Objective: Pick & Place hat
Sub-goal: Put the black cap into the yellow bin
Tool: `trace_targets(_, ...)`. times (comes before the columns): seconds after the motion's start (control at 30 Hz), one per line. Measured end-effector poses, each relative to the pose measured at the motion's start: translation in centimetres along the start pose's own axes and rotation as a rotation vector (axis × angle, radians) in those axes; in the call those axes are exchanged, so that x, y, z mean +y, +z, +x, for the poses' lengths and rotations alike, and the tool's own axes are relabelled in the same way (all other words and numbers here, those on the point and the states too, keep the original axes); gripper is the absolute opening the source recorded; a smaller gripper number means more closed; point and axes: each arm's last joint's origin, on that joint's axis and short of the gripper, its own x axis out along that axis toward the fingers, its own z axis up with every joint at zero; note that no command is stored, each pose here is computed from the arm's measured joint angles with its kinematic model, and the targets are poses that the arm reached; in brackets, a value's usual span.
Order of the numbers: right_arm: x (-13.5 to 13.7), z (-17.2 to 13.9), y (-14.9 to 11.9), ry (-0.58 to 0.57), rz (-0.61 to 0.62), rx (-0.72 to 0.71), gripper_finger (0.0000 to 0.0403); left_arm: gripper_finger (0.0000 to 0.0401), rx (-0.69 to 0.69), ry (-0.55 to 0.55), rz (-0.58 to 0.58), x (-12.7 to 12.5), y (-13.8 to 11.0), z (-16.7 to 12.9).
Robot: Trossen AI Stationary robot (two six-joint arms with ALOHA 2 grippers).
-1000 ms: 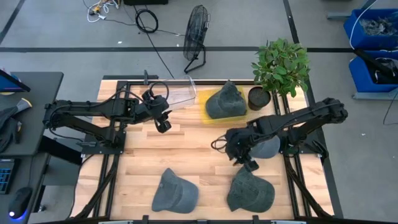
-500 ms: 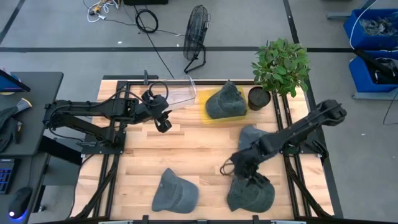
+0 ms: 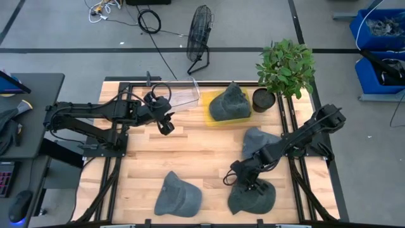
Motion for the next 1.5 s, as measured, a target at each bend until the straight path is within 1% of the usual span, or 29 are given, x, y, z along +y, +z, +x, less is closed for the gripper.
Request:
trace_targets(0.07,-0.1,0.3,0.0,0.006,-0.005,0.001,0.0118,0.0142,0.005,0.001,0.004,0.0,-0.1,0.0)
trace_targets(0.17,-0.2,0.2,0.0,0.008,0.007,-0.006,0.0040,0.0142,0.007,0.002,0.005,0.0,-0.1,0.0)
trace_targets(0.2,-0.4,0.0,0.0,0.003,0.010,-0.007,0.0023,0.0142,0.008,0.002,0.006,0.0,-0.1,0.0)
trace_targets(0.23,-0.6,-0.4,0.2,-0.004,0.013,-0.007,0.0015,0.0142,0.006,0.002,0.005,0.0,-0.1,0.0)
trace_targets(0.27,-0.8,-0.8,0.5,-0.017,0.018,-0.017,0.0017,0.0142,0.006,0.002,0.005,0.0,-0.1,0.0)
trace_targets(0.33,-1.4,-1.9,1.5,-0.090,0.040,-0.045,0.0031,0.0142,0.006,0.002,0.005,0.0,-0.1,0.0)
trace_targets(0.4,-1.9,-3.5,2.7,-0.168,0.071,-0.059,0.0038,0.0142,0.005,0.002,0.016,0.0,-0.1,0.0)
trace_targets(0.43,-2.1,-4.5,3.5,-0.189,0.071,-0.071,0.0038,0.0142,0.005,0.002,0.028,0.0,-0.1,0.0)
trace_targets(0.5,-2.4,-6.7,5.1,-0.249,0.025,-0.092,0.0032,0.0142,0.005,0.002,0.054,0.0,-0.1,0.0)
trace_targets(0.57,-2.5,-9.2,6.7,-0.340,-0.028,-0.105,0.0019,0.0142,0.006,0.001,0.064,0.0,-0.1,0.0)
trace_targets(0.67,-2.8,-13.0,8.3,-0.527,-0.093,-0.040,0.0009,0.0142,0.005,0.002,0.064,0.0,-0.1,0.0)
trace_targets(0.73,-3.4,-15.2,8.8,-0.714,-0.061,0.008,0.0012,0.0142,0.005,0.001,0.064,0.0,0.0,0.0)
trace_targets(0.8,-4.6,-17.2,8.8,-0.941,0.040,0.036,0.0020,0.0142,0.006,0.002,0.065,0.0,-0.1,0.0)
trace_targets(0.87,-6.1,-18.9,8.3,-1.151,0.180,0.053,0.0023,0.0142,0.005,0.001,0.066,0.0,0.0,0.0)
trace_targets(0.93,-7.7,-20.1,7.2,-1.304,0.355,0.041,0.0023,0.0142,0.005,0.001,0.067,0.0,-0.1,0.0)
trace_targets(0.97,-8.5,-20.7,6.6,-1.353,0.460,0.017,0.0022,0.0142,0.005,0.001,0.068,0.0,-0.1,0.0)
trace_targets(1.1,-11.5,-21.6,3.2,-1.442,0.879,-0.131,0.0016,0.0142,0.005,0.001,0.068,0.0,-0.1,0.0)
trace_targets(1.17,-12.8,-21.4,1.4,-1.487,1.050,-0.206,0.0016,0.0142,0.006,0.002,0.068,0.0,-0.1,0.0)
trace_targets(1.27,-14.6,-20.4,-1.1,-1.571,1.193,-0.300,0.0017,0.0142,0.006,0.002,0.068,0.0,-0.1,0.0)
trace_targets(1.33,-15.7,-19.5,-2.5,-1.601,1.281,-0.410,0.0017,0.0142,0.007,0.002,0.068,0.0,-0.1,0.0)
trace_targets(1.4,-16.5,-18.6,-3.6,-1.611,1.351,-0.550,0.0017,0.0142,0.007,0.002,0.068,0.0,-0.1,0.0)
trace_targets(1.5,-17.1,-17.1,-4.6,-1.596,1.404,-0.727,0.0018,0.0142,0.008,0.002,0.070,0.0,-0.1,0.0)
